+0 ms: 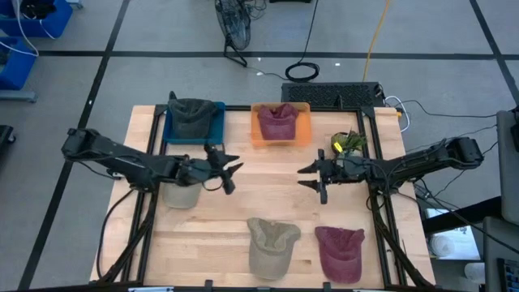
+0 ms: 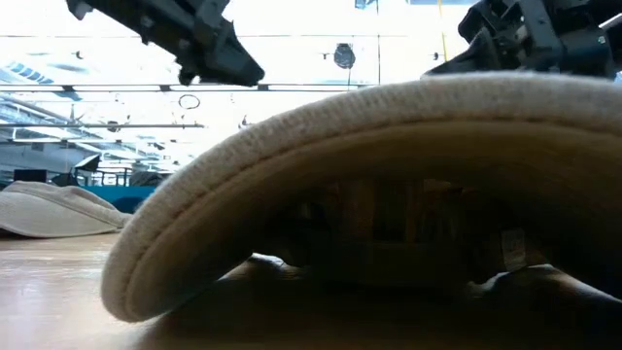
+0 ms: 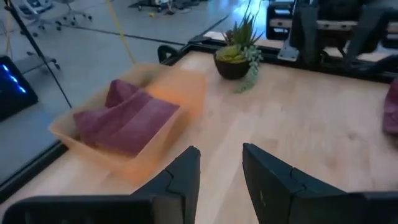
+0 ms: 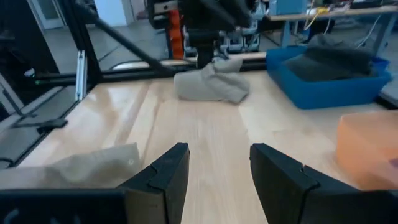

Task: Pick & Place hat
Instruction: Put the red cap into the orange bin

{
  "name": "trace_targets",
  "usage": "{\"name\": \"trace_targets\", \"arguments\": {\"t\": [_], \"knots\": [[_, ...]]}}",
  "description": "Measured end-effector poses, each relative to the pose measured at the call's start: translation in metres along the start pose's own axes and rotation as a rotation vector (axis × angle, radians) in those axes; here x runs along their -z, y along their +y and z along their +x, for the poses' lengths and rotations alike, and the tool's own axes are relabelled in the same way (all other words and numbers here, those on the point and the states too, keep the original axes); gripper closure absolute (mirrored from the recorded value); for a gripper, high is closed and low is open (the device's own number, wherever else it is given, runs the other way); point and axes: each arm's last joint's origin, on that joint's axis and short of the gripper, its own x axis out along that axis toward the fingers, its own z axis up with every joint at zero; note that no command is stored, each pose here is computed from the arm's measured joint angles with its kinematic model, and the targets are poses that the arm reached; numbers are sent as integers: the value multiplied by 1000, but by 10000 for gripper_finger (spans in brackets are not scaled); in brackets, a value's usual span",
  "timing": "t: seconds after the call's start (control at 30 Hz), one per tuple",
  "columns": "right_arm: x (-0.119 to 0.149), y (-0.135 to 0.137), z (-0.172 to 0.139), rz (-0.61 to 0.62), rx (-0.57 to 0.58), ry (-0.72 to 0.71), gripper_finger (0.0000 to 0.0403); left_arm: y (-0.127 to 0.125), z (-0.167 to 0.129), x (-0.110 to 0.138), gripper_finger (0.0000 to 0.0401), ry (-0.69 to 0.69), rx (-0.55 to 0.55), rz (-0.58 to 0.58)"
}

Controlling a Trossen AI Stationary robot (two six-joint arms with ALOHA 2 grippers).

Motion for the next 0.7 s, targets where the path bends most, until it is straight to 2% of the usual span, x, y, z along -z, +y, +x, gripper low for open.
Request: {"name": "trace_targets", "arguments": {"t": [0.13,0.3,0.43,0.57,0.7], "knots": [[6,2,0,-5,17,52,248,0,13,11,277,75,35,21],[9,2,-1,-8,20,84,248,1,16,20,277,150,57,22],[7,2,-1,-7,18,68,248,1,15,18,277,140,62,79],[7,2,-1,5,19,69,248,3,16,10,277,75,72,41],[7,3,-1,26,16,69,248,0,17,5,277,39,152,4]]}}
